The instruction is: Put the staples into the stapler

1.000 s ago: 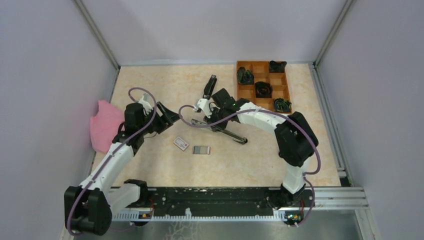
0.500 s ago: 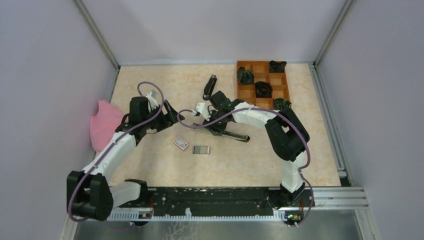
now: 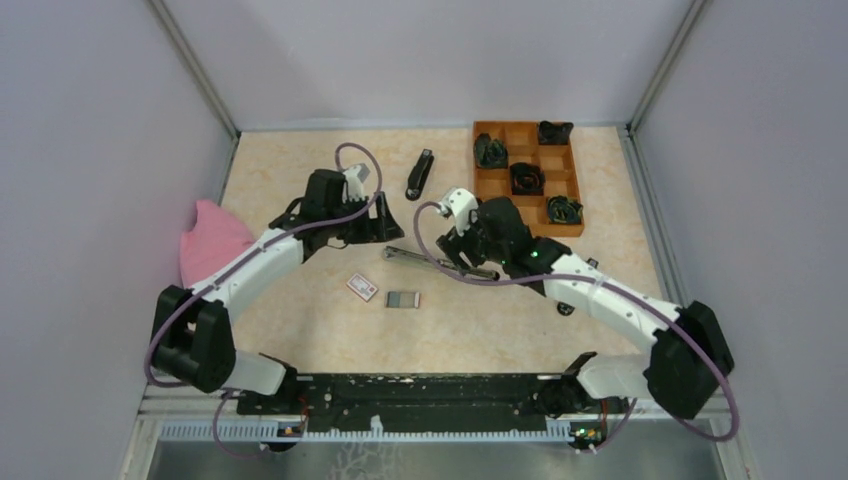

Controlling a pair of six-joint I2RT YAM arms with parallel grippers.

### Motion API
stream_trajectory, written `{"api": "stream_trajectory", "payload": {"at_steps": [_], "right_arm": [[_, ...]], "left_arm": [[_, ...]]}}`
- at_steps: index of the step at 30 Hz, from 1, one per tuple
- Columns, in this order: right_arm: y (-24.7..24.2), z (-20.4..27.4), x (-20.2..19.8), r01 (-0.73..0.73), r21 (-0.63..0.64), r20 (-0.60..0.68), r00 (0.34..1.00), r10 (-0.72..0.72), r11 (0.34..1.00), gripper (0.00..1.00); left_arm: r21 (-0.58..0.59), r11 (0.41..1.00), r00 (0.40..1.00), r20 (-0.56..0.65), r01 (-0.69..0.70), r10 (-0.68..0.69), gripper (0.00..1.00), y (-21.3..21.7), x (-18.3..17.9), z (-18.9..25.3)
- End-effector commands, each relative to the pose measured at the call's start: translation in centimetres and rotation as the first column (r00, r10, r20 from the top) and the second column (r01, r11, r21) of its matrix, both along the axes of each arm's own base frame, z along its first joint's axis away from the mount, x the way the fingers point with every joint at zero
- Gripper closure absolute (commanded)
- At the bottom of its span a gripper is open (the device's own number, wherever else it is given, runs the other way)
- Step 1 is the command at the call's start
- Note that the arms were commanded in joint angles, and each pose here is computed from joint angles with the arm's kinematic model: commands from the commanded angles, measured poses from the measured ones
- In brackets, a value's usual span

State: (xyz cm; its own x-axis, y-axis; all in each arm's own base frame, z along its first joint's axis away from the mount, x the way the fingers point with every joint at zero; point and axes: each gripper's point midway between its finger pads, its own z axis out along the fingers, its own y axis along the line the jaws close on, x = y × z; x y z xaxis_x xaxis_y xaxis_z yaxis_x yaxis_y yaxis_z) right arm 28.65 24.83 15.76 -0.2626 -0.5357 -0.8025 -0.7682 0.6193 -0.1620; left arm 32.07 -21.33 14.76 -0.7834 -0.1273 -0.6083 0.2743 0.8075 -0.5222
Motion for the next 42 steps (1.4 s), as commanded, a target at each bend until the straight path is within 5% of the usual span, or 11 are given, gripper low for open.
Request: {"api": "stream_trajectory", "payload": {"at_steps": [1,7,16,26,30,42], "right_arm": [[-2.7,2.5,0.5,0.233,0.183,0.058,0.967,-0.247,0.955,0.24],[-6.0,3.1,-1.0,0.356,0.322,0.073,0.914,-0.398,0.877,0.21],[-7.7,4.1,-2.0,0.365,0.425,0.112,0.887,-0.448,0.829,0.18],[-8.2,3.9,-2.0,0.377,0.429,0.119,0.877,-0.465,0.821,0.18],[-8.5,4.0,-2.0,0.384,0.438,0.130,0.868,-0.480,0.813,0.18],[-8.7,3.9,-1.9,0.394,0.424,0.130,0.864,-0.486,0.815,0.18]], "left_arm": [[0.124,0.985,0.989,0.077,0.117,-0.127,0.11,-2.1,0.4,0.1],[0.319,0.889,0.914,0.129,0.329,-0.385,0.11,-6.1,0.3,-1.4],[0.583,0.616,0.749,0.021,0.529,-0.662,0.15,-8.4,0.5,-6.8],[0.646,0.401,0.566,-0.059,0.650,-0.822,0.22,-10.2,-0.5,-10.2],[0.649,0.364,0.551,-0.103,0.668,-0.828,0.30,-10.1,-0.3,-11.6],[0.713,0.295,0.605,-0.225,0.637,-0.763,0.81,-5.8,0.0,-12.6]]}}
